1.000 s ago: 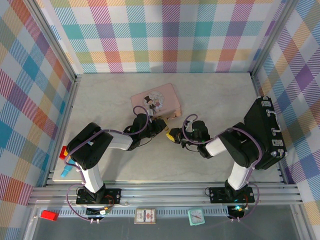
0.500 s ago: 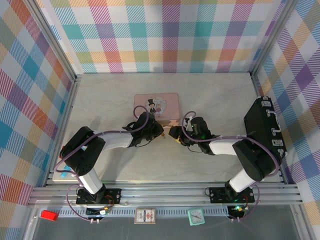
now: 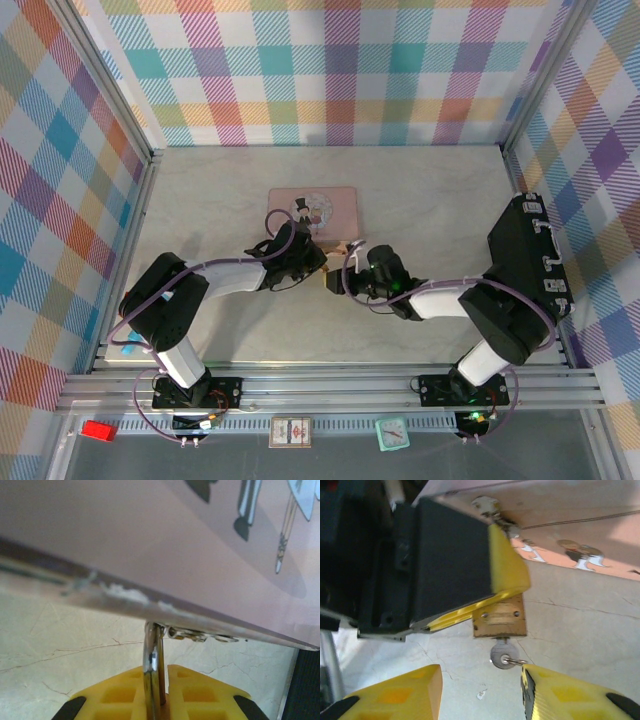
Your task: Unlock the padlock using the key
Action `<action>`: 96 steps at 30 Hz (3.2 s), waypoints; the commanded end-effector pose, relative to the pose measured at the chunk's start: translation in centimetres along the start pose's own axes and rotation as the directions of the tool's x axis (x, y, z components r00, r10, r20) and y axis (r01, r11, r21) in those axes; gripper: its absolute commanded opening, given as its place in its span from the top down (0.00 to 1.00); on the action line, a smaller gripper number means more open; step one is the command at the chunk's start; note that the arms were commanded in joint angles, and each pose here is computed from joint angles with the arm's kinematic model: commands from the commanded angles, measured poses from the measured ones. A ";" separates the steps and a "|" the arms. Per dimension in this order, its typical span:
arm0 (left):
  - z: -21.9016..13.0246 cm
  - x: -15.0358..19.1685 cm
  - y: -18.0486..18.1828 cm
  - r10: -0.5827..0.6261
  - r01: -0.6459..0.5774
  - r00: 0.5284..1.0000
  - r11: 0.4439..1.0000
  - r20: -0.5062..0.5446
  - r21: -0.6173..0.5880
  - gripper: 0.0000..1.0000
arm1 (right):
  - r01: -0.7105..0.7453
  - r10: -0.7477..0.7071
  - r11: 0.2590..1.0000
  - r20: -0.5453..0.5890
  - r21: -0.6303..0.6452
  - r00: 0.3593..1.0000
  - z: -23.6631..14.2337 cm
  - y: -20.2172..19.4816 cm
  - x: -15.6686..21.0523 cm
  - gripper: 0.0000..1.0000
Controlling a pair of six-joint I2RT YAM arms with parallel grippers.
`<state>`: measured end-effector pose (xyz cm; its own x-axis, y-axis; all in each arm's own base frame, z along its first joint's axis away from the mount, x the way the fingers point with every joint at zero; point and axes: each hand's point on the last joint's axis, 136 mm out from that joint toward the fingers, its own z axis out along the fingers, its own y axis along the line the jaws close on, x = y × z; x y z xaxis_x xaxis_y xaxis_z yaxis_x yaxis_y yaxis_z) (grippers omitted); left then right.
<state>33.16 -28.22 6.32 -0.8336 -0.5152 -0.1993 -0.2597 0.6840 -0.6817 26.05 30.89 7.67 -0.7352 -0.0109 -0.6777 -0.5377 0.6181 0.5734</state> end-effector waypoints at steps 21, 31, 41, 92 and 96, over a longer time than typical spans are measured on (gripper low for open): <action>-1.9 -0.3 -0.9 -0.026 0.026 0.999 1.000 -0.019 0.000 1.00 | 0.303 -0.311 0.941 0.030 0.153 0.950 1.9 -0.9 -1.5 0.66; -1.9 0.0 -1.1 -0.033 0.033 0.999 0.999 -0.028 0.013 1.00 | 0.262 -0.271 0.944 0.019 0.201 0.962 1.9 -1.8 -1.6 0.86; -1.9 0.0 -1.0 -0.033 0.034 0.999 0.999 -0.027 0.024 1.00 | -0.101 0.099 0.993 -0.029 -0.054 0.995 2.8 0.9 -0.9 0.96; -2.2 0.7 -0.6 -0.026 0.028 0.998 0.999 -0.050 0.043 0.93 | -0.137 0.125 0.980 -0.091 -0.141 0.988 4.0 1.8 -1.5 0.49; -2.7 0.5 -0.2 -0.021 0.023 0.999 0.999 -0.032 0.040 0.76 | -0.143 0.131 0.980 -0.091 -0.142 0.987 4.2 1.6 -1.4 0.51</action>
<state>31.87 -26.64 6.54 -0.8335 -0.5314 -0.1514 -0.3074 0.6736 -0.6721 27.39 33.96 6.10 -0.8497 -0.0117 -0.5271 -0.4476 0.5443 0.7095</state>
